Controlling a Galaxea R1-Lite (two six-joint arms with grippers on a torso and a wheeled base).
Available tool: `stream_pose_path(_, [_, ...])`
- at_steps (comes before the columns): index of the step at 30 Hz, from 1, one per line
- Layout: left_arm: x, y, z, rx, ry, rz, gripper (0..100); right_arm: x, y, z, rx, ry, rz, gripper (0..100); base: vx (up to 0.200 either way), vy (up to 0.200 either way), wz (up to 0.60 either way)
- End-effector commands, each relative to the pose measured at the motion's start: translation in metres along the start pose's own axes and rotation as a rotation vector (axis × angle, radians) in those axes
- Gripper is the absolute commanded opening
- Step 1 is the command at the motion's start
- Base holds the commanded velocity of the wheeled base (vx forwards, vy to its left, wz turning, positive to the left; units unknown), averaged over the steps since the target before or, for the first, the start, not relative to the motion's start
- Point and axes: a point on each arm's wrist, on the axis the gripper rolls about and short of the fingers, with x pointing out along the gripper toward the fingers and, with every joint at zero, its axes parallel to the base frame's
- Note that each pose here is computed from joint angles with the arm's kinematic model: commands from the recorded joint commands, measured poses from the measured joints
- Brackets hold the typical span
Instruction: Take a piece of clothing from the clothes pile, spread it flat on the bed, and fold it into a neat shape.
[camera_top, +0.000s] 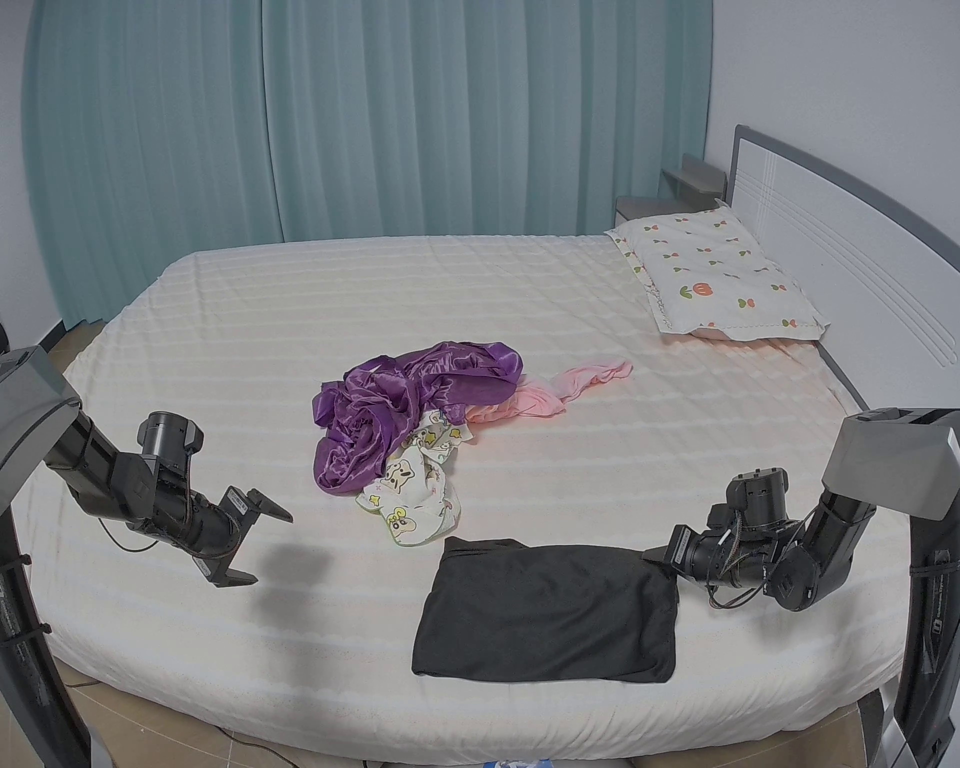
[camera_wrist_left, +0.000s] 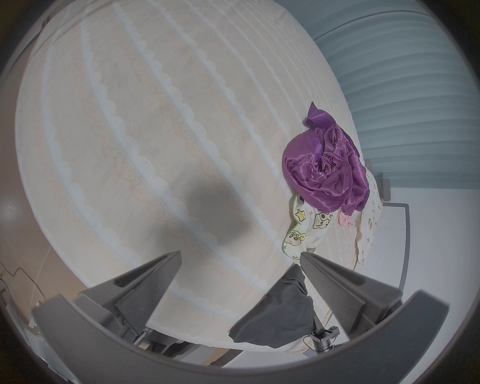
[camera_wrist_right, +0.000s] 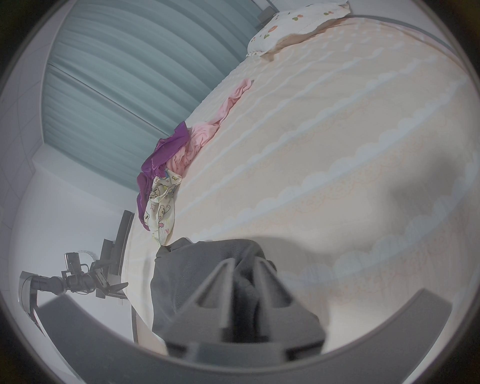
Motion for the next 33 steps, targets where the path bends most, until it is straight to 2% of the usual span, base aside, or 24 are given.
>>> stream_pose_path(1, [0.0, 0.0, 0.0, -0.001, 0.001, 0.001, 100, -0.008, 0.004, 0.003, -0.001, -0.018, 0.003, 0, 0.0, 0.0, 0.0])
stream_pose_path(13, [0.0, 0.0, 0.0, -0.001, 0.001, 0.001, 100, -0.016, 0.005, 0.004, -0.039, -0.129, 0.069, 0, 0.0, 0.0, 0.0])
stream_pose_path(19, [0.0, 0.0, 0.0, -0.001, 0.001, 0.001, 100, -0.007, -0.006, -0.005, -0.041, -0.11, 0.051, 0, 0.0, 0.0, 0.0])
stream_pose_path(20, [0.0, 0.0, 0.0, -0.001, 0.001, 0.001, 100, -0.006, -0.007, -0.006, -0.037, -0.106, 0.047, 100, 0.0, 0.0, 0.0])
stream_pose_path(25, [0.0, 0.0, 0.0, -0.001, 0.001, 0.001, 100, -0.01, -0.01, -0.003, -0.033, -0.123, 0.044, 100, 0.0, 0.0, 0.0])
stream_pose_path(29, [0.0, 0.0, 0.0, -0.001, 0.001, 0.001, 100, -0.036, -0.014, 0.007, -0.025, -0.155, 0.032, 100, 0.0, 0.0, 0.0])
stream_pose_path(33, [0.0, 0.0, 0.0, -0.001, 0.001, 0.001, 100, -0.052, -0.022, -0.006, -0.066, -0.109, 0.003, 100, 0.0, 0.0, 0.0])
